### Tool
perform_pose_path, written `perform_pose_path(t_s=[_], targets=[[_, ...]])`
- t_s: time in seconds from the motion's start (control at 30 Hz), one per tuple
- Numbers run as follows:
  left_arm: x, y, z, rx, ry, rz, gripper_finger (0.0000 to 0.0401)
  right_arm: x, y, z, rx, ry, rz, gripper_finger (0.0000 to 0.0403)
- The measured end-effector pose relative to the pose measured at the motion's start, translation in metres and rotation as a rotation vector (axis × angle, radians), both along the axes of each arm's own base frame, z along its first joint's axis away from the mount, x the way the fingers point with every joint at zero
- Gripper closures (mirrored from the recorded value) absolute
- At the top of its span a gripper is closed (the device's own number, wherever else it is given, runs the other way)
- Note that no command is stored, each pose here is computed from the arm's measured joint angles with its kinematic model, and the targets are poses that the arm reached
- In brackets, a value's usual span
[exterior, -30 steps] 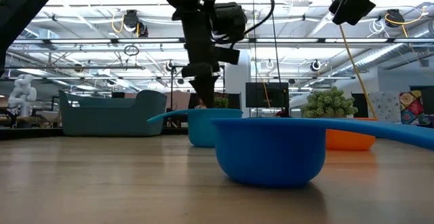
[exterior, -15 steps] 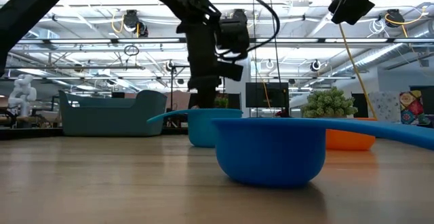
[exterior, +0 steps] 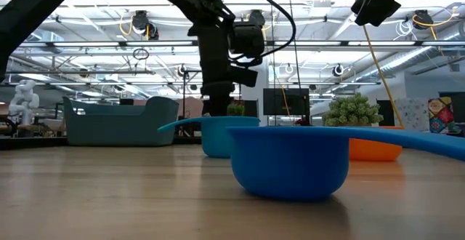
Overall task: Nest measuring cups in basket
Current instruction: Stack the yellow measuring cup on top of the light blue measuring cup
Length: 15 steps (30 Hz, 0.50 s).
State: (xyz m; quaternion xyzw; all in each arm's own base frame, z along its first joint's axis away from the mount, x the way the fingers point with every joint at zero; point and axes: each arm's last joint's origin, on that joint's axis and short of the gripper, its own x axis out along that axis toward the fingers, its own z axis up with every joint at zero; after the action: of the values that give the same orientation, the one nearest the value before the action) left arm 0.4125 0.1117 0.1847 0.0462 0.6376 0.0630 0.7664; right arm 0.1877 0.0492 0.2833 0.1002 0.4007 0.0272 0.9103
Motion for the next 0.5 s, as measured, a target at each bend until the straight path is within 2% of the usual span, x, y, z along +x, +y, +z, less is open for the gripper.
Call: perform_pose_path(t_s=[0.17, 0.33, 0.5], targets=[[-0.004, -0.007, 0.021, 0.019, -0.041, -0.046, 0.0154, 0.000, 0.000, 0.000, 0.001, 0.001, -0.001, 0.0252], [-0.011, -0.009, 0.042, 0.035, -0.069, -0.108, 0.0159, 0.000, 0.000, 0.000, 0.009, 0.003, -0.010, 0.0252], [-0.017, -0.018, 0.041, 0.032, 0.028, -0.261, 0.0181, -0.001, 0.000, -0.001, 0.016, 0.011, -0.019, 0.0252]])
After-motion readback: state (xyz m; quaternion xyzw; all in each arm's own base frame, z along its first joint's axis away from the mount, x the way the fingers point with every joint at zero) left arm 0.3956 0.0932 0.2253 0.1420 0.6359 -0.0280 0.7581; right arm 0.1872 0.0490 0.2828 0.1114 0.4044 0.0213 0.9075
